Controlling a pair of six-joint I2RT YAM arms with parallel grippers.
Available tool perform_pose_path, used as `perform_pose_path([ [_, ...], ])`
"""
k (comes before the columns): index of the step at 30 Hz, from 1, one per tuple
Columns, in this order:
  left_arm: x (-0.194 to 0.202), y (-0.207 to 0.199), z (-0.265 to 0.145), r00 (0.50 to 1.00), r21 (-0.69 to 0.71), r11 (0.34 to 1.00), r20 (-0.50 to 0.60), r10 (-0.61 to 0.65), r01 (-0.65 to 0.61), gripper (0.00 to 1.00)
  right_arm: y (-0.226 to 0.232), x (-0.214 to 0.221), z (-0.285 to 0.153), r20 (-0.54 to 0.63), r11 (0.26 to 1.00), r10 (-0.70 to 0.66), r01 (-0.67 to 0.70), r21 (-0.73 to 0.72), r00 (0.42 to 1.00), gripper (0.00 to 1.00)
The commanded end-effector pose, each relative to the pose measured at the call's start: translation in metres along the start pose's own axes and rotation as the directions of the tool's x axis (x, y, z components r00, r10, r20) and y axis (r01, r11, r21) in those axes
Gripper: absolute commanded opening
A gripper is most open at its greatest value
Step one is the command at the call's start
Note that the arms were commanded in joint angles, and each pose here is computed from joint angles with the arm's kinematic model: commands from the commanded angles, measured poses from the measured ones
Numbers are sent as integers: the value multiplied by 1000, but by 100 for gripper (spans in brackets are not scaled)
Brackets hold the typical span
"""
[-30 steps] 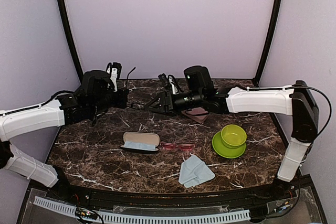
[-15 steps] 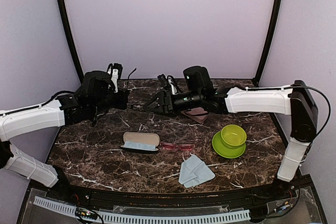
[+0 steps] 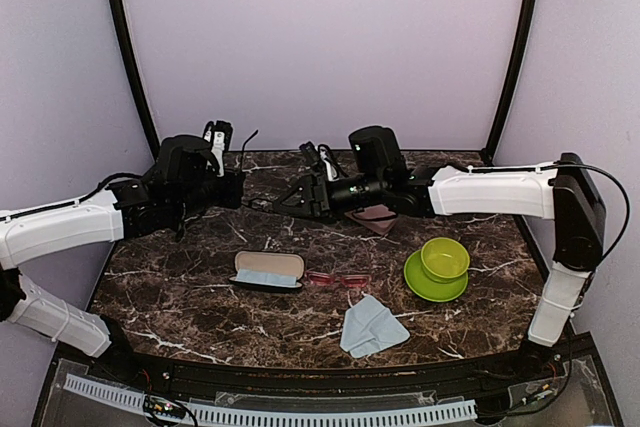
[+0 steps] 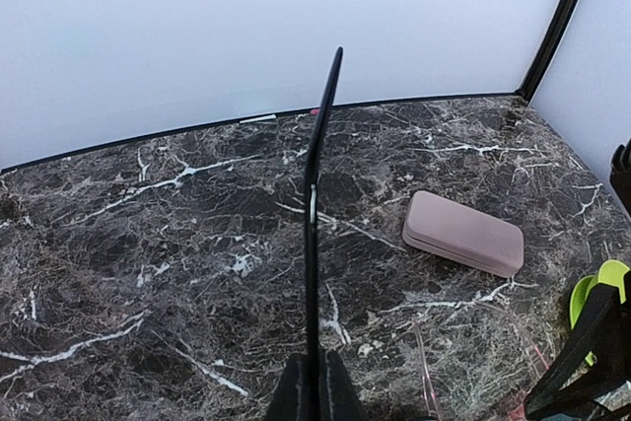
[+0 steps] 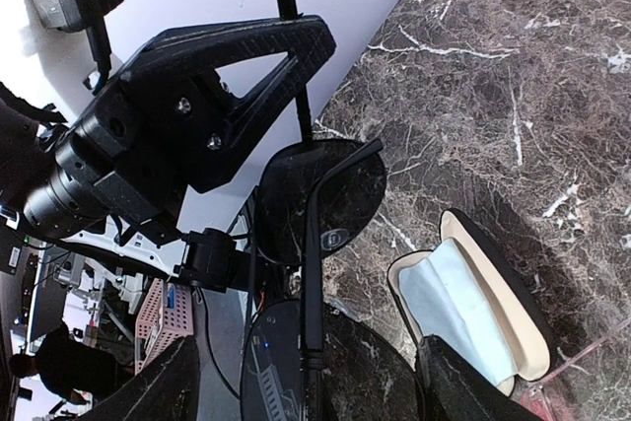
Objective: Organize the sunglasses
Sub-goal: Pass from the left arm to the right
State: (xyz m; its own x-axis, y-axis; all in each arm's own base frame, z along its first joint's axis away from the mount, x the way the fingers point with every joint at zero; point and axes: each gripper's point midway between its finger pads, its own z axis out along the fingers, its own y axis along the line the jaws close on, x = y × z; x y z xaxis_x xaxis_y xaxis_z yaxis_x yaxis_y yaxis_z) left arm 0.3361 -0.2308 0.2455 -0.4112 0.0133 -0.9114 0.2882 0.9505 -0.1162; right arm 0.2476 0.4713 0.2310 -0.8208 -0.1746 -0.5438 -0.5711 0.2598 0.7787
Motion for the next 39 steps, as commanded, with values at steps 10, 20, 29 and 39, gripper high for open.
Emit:
perform_pose_path([
  [10,-1,2,-2,1000,-16,1000,0,14,-14,0,0,8,6,-33,999,-40,40,2,999,71],
  [20,2,2,-1,1000,-15,1000,-6,14,-14,0,4,9,8,-40,999,-50,49,-7,998,70],
  [29,3,1,-1,1000,-10,1000,-10,15,-15,0,6,8,9,-38,998,-54,53,-18,998,58],
  [39,3,-1,-2,1000,4,1000,-13,16,-16,6,2,9,7,-37,999,-54,55,3,998,53],
])
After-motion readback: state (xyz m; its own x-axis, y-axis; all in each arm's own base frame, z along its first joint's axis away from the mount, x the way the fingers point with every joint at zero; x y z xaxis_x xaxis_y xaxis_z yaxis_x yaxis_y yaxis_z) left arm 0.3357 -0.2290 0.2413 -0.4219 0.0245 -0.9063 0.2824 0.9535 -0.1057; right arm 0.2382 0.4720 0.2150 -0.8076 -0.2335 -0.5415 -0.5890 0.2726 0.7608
